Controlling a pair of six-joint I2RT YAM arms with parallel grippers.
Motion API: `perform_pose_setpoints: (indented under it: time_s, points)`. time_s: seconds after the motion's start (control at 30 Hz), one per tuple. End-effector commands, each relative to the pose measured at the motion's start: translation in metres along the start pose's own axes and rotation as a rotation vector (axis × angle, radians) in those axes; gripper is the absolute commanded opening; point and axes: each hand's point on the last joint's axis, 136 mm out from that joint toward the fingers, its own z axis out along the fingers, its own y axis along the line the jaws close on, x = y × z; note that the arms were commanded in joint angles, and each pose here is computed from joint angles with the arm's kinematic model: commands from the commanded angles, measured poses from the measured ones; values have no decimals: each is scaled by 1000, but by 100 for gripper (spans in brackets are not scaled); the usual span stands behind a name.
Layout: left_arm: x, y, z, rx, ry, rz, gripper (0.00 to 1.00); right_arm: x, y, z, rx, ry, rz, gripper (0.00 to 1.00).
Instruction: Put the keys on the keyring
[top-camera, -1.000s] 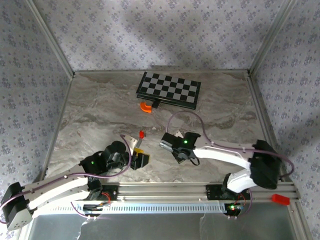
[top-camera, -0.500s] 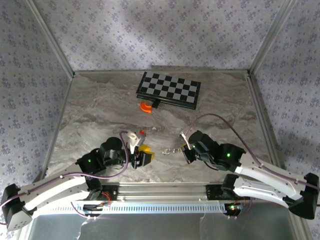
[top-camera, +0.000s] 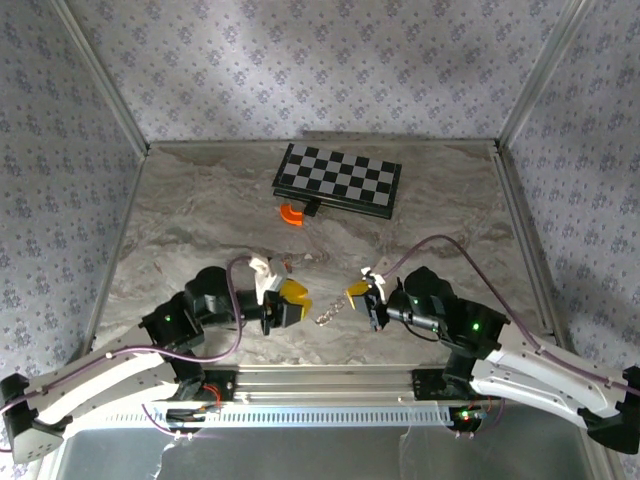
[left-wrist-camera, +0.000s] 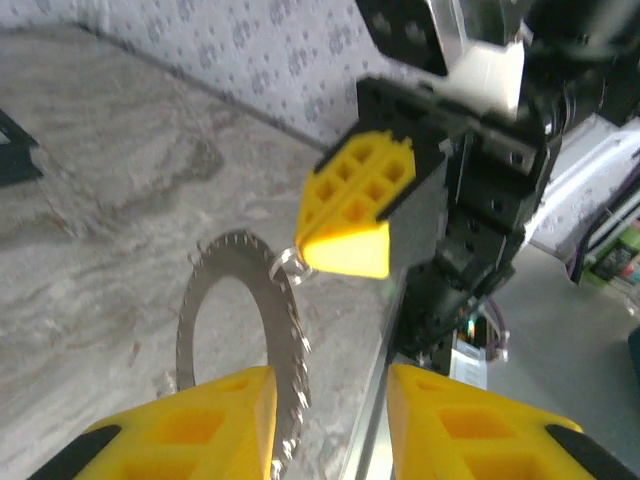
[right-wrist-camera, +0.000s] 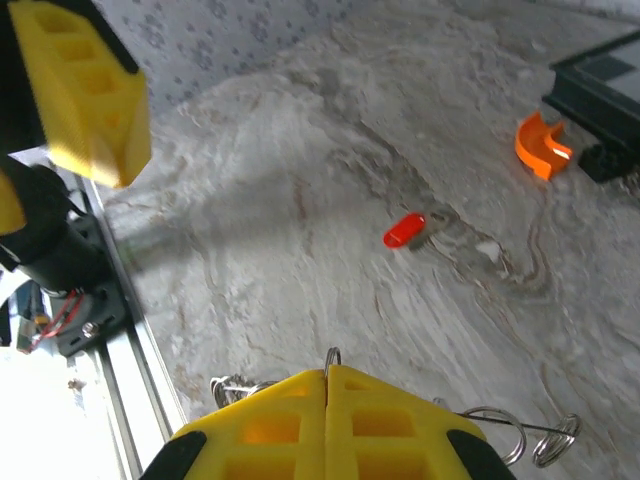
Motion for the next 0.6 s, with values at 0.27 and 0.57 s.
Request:
perform_pose_setpoints:
  time_s: [0.27, 0.57]
  points:
    - [0, 22, 10, -78, -34, -25, 32, 9, -8, 18, 23, -38, -23, 0]
    - [22, 8, 10, 58, -31, 15, 35, 3, 12, 15, -105, -88, -42, 0]
